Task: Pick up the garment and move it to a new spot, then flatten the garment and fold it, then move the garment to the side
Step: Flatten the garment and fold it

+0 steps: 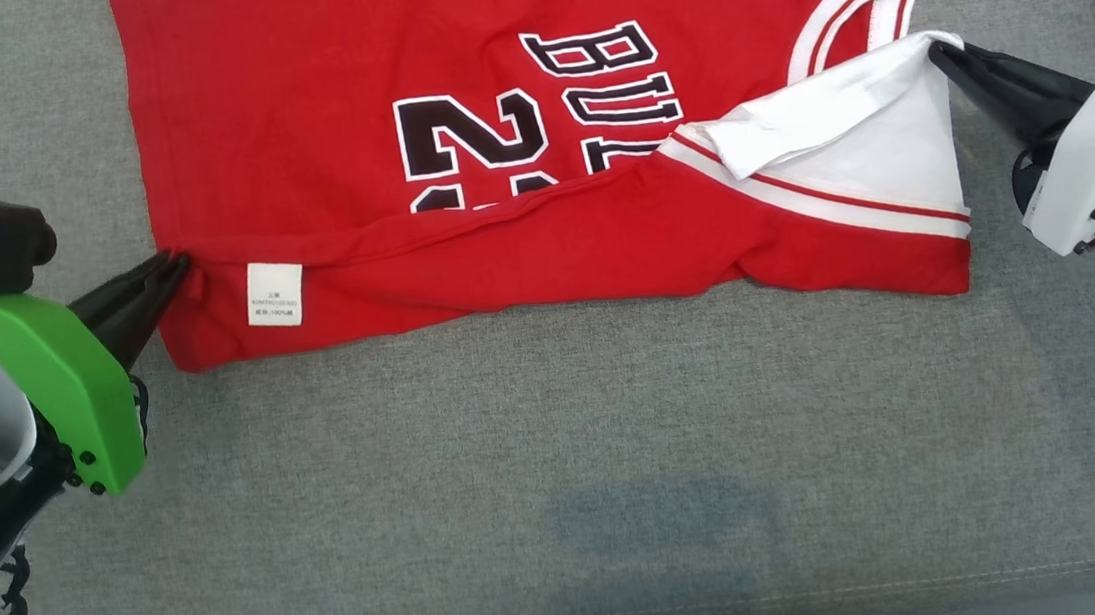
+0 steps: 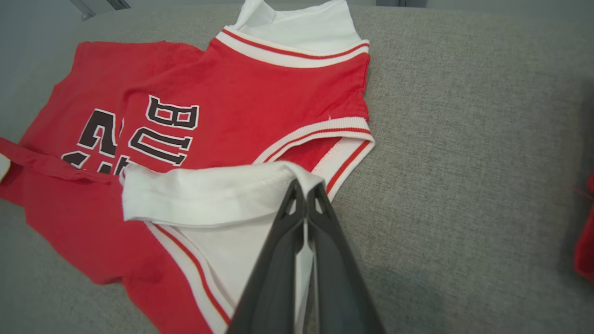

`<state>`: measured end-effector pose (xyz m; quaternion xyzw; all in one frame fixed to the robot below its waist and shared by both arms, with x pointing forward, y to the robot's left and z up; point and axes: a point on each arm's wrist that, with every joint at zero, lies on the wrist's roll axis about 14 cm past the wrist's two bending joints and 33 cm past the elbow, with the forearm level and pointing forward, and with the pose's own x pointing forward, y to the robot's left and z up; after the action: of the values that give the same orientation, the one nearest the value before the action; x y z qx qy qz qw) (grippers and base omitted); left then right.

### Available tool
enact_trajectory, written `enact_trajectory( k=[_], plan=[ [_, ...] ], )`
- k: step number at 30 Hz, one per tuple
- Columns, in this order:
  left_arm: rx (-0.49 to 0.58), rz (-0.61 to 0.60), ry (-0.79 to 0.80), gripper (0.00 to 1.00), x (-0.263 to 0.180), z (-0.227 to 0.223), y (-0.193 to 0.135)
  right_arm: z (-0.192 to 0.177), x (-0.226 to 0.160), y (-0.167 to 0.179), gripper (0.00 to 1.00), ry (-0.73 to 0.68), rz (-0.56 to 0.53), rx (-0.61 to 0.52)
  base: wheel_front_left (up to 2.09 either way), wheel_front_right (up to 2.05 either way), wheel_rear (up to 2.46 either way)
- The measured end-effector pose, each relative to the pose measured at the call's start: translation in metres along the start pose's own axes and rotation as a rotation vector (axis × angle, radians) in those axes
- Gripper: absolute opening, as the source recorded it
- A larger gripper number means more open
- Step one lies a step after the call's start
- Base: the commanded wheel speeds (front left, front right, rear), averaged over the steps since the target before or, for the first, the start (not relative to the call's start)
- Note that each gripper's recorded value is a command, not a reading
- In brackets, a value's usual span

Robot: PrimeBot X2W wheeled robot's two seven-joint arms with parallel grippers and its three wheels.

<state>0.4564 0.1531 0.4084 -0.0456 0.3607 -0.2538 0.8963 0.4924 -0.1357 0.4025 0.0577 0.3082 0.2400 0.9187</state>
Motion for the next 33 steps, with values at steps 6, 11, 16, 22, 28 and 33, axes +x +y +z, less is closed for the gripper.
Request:
enact_trajectory(
  k=[6,11,16,22,28,33],
  plan=[
    [-0.022,0.035,-0.146,1.0,-0.002,0.031,0.01,0.008,0.0,-0.001,1.0,-0.052,-0.019,-0.05,0.0,0.0,0.0],
    [-0.07,0.124,-0.339,1.0,-0.022,0.064,0.029,0.035,-0.017,-0.002,1.0,-0.187,-0.04,-0.091,0.0,0.0,0.0],
    [-0.187,0.141,-0.37,1.0,-0.031,0.038,0.023,0.006,-0.038,-0.004,1.0,-0.162,-0.068,-0.093,0.0,0.0,0.0],
    [-0.338,0.13,-0.372,1.0,-0.034,0.007,0.007,-0.035,-0.052,0.004,1.0,-0.095,-0.084,-0.027,0.0,0.0,0.0],
    [-0.474,0.146,-0.353,1.0,-0.036,-0.024,0.002,-0.067,-0.054,0.026,1.0,-0.045,-0.045,0.038,0.0,0.0,0.0],
    [-0.493,0.175,-0.343,1.0,-0.036,-0.034,0.008,-0.076,-0.05,0.041,1.0,-0.038,-0.01,0.065,0.0,0.0,0.0]
  ],
)
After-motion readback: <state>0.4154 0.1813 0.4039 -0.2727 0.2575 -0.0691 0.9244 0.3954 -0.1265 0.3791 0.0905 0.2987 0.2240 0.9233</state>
